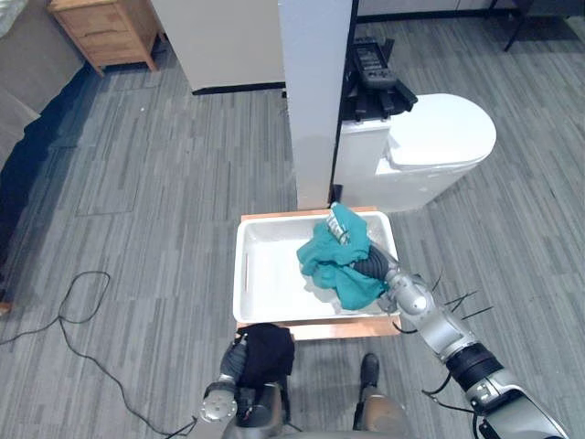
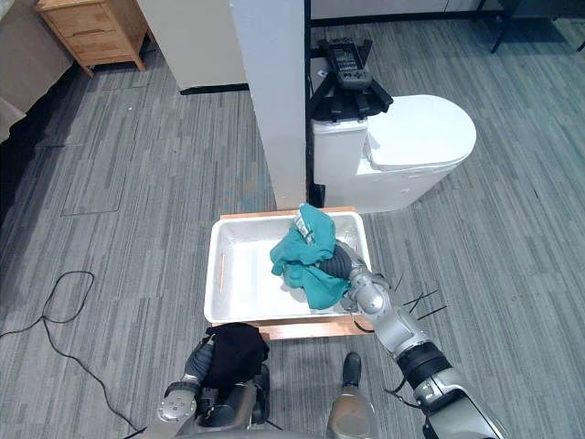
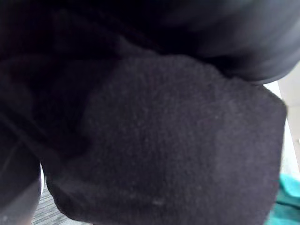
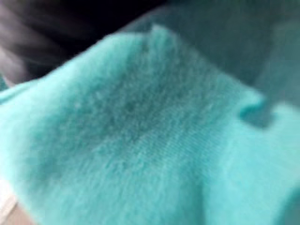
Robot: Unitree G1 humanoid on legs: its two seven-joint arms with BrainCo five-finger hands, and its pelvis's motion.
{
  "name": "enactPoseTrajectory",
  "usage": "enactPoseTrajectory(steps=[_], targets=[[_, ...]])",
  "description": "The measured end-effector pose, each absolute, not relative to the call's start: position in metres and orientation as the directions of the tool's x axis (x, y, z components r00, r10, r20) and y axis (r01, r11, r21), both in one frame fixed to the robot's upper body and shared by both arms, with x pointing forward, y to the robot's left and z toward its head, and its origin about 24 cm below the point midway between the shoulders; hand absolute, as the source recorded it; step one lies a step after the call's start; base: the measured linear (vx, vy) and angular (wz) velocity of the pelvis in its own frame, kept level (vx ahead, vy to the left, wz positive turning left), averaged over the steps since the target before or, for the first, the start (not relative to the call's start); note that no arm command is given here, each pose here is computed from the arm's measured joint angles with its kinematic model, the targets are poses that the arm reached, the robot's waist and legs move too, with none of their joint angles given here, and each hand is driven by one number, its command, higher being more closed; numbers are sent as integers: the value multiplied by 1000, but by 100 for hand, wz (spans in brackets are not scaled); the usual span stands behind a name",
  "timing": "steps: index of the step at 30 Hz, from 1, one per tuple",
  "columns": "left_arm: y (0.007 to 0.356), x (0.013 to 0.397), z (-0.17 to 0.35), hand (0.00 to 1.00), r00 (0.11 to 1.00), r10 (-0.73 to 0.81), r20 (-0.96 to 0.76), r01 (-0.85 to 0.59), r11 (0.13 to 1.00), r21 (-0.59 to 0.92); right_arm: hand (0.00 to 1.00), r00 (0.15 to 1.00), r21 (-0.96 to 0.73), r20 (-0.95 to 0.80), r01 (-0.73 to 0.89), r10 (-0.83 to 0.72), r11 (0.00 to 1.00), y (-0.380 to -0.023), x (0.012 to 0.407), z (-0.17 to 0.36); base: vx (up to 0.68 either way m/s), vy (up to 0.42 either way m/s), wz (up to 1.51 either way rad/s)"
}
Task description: Tidy the bed and pick cloth on bed and put in laundry
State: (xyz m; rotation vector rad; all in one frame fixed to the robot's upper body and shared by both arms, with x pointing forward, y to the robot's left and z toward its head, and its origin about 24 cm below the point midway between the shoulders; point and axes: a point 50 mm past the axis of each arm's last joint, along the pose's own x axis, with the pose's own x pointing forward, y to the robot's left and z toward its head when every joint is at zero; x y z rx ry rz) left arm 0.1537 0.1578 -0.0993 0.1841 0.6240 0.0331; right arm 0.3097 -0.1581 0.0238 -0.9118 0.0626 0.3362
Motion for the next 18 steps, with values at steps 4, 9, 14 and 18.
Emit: enactPoseTrajectory(steps=[4,9,14,18], targets=[[156,156,-97,100,824,82,-561,18,985,172,0,958,-823,-224,-285,180,492,-171,329,27,-102,14,4],[155,159,-93,100,835,78,-544,8,988,153,0,974,-849,-184,-224,131,478,-172,333,31,-114,-7,10],[151,183,-57,100,922,56,-383,-9,992,125,0,987,-870,-74,-133,141,475,-164,327,42,-101,-35,-2],[155,197,-20,100,974,52,-222,-23,991,131,0,993,-873,-54,-100,109,478,-172,311,35,-27,-55,-18]])
